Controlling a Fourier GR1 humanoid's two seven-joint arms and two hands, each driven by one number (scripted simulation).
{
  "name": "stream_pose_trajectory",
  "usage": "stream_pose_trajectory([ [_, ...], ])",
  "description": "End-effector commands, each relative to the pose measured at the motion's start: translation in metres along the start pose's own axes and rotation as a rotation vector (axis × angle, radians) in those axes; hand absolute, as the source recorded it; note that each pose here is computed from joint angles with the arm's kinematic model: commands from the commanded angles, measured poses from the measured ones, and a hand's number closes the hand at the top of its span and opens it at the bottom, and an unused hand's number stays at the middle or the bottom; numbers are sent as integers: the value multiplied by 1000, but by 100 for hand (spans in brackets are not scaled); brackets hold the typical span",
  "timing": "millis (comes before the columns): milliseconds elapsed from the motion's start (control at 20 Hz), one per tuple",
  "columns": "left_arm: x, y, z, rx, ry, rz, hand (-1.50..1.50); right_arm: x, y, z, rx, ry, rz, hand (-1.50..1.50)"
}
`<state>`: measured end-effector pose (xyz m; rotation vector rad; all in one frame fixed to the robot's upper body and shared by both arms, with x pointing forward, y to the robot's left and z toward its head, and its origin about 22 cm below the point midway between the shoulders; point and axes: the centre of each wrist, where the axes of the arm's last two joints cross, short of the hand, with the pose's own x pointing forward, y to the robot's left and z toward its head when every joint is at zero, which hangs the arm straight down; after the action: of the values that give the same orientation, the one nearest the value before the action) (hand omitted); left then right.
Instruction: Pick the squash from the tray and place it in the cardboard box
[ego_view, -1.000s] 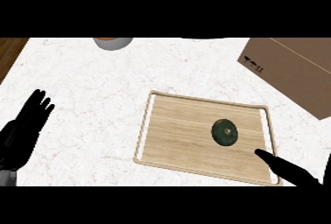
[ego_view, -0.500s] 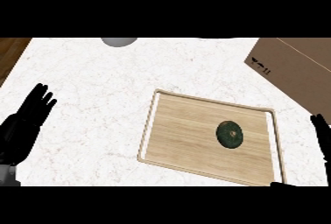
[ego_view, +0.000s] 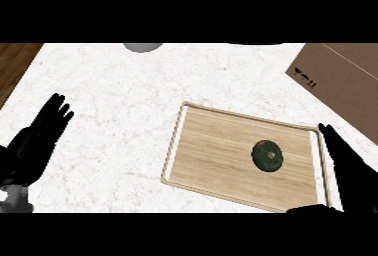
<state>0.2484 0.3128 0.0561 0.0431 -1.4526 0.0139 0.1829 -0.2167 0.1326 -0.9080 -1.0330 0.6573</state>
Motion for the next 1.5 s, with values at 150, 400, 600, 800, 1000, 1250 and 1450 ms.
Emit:
stream_pose_trajectory([
  [150,-4,-4,-2,13,7,40,0,48,4,3,94,152,68,-150],
  [400,-4,8,0,13,13,17,0,49,9,-15,126,181,78,-150],
  [600,-2,-4,-1,35,11,29,0,48,30,-15,146,159,81,-150],
  [800,-16,6,-4,24,10,10,0,60,25,-11,125,133,65,-150],
  [1000,-12,10,-9,28,12,12,0,73,29,-25,101,122,95,-150],
  [1250,-4,5,7,41,13,19,0,66,25,-34,97,134,117,-150],
  [1450,5,1,6,27,8,33,0,82,30,-51,99,155,133,-150],
])
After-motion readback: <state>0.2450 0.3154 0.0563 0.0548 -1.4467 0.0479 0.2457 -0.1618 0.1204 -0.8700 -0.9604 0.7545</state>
